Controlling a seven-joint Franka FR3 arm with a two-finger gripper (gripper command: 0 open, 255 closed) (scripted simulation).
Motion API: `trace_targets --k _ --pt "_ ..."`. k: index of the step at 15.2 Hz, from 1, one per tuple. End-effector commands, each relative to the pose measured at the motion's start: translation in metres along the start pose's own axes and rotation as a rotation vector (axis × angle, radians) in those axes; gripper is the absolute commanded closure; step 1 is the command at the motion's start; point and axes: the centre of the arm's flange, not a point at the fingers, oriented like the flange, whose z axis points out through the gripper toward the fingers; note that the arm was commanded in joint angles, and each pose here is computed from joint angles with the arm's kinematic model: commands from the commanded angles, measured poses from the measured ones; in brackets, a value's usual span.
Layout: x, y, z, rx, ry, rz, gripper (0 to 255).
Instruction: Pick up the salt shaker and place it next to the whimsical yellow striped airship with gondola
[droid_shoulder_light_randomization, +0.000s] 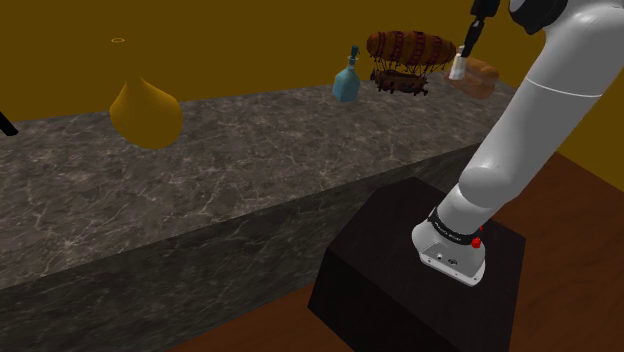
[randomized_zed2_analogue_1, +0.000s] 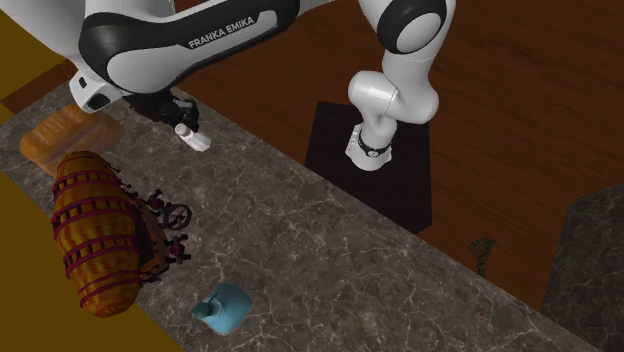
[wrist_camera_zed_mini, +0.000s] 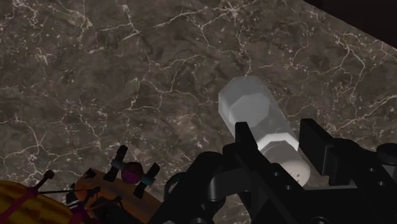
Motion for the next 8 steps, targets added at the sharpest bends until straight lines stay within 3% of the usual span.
trace_targets --k 1,8 --pt "0.001 0.001 0.010 -0.001 0.000 0.000 255" --pt "0.005 0.004 0.047 -0.001 0.000 0.000 255"
